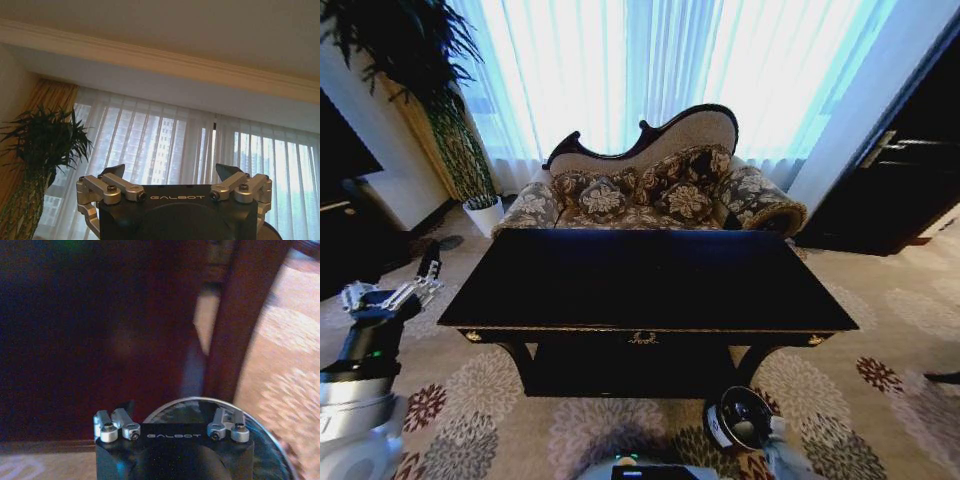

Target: Move to the front of the table and place the trash on the table into the trash bin.

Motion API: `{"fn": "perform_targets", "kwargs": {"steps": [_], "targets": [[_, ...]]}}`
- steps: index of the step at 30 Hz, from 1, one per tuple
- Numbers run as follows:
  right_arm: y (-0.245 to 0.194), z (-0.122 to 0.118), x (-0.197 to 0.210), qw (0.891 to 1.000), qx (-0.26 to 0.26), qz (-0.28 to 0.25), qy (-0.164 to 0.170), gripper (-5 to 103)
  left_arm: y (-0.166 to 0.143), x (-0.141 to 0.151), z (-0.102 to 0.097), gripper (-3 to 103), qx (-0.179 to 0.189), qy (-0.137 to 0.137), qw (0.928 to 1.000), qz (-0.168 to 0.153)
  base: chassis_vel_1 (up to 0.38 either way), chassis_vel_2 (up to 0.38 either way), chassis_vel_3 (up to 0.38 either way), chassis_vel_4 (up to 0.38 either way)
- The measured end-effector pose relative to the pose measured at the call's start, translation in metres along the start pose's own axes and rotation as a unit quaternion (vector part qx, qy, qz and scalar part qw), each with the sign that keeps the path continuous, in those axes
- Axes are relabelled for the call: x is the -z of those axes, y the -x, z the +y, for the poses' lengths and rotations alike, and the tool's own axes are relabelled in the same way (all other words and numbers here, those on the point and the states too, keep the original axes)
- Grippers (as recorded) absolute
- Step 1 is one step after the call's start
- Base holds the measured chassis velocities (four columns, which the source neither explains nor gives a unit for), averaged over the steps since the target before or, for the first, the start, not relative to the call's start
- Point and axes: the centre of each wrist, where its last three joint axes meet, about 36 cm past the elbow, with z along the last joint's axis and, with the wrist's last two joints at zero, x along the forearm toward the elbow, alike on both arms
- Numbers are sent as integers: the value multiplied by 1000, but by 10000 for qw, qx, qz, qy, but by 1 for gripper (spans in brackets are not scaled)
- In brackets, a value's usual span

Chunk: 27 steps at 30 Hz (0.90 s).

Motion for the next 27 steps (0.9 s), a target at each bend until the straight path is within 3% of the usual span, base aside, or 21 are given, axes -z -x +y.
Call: {"fn": "perform_targets", "kwargs": {"steps": [3, 5, 6, 9, 11, 13, 17, 18, 21, 22, 24, 26, 27], "targets": [[-12, 7, -2, 9985, 426, -234, -239, 82, 0, -1, -1, 100, -1, -17, 10000, 4, 0, 0, 0, 0], [-27, 11, -2, 9912, 997, -664, -559, 92, 0, -2, -1, 100, -5, -40, 10000, 5, 0, 0, 0, 0], [-27, 11, -2, 9912, 997, -664, -559, 92, 0, -2, -1, 100, -5, -40, 10000, 5, 0, 0, 0, 0], [-51, 11, -2, 9754, 1726, -1036, -903, 99, 0, -3, -2, 100, -2, -66, 10000, 11, 0, 0, 0, 0], [-68, 16, 4, 9643, 2112, -1298, -927, 100, 0, -3, -2, 100, 4, -76, 10000, 18, 0, 0, 0, 0], [-73, 19, 7, 9614, 2204, -1373, -909, 100, 0, -3, -2, 100, 5, -76, 10000, 19, 0, 0, 0, 0], [-112, 36, 26, 9264, 3107, -1969, -803, 100, 0, -4, -3, 100, 9, -81, 10000, 47, 0, 0, 0, 0], [-112, 36, 26, 9264, 3107, -1969, -803, 100, 0, -4, -3, 100, 9, -81, 10000, 47, 0, 0, 0, 0], [-132, 43, 34, 8947, 3753, -2299, -766, 100, 0, -4, -3, 100, 18, -76, 9999, 68, 0, 0, 0, 0], [-132, 43, 34, 8947, 3753, -2299, -766, 100, 0, -4, -3, 100, 18, -76, 9999, 68, 0, 0, 0, 0], [-143, 52, 43, 8724, 4111, -2540, -733, 100, -1, -4, -3, 100, 30, -76, 9999, 82, 0, 0, 0, 0], [-151, 65, 58, 8600, 4222, -2800, -609, 100, -2, -4, -3, 100, 38, -66, 9999, 90, 0, 0, 0, 0], [-151, 65, 58, 8600, 4222, -2800, -609, 100, -2, -4, -3, 100, 38, -66, 9999, 90, 0, 0, 0, 0]]}}
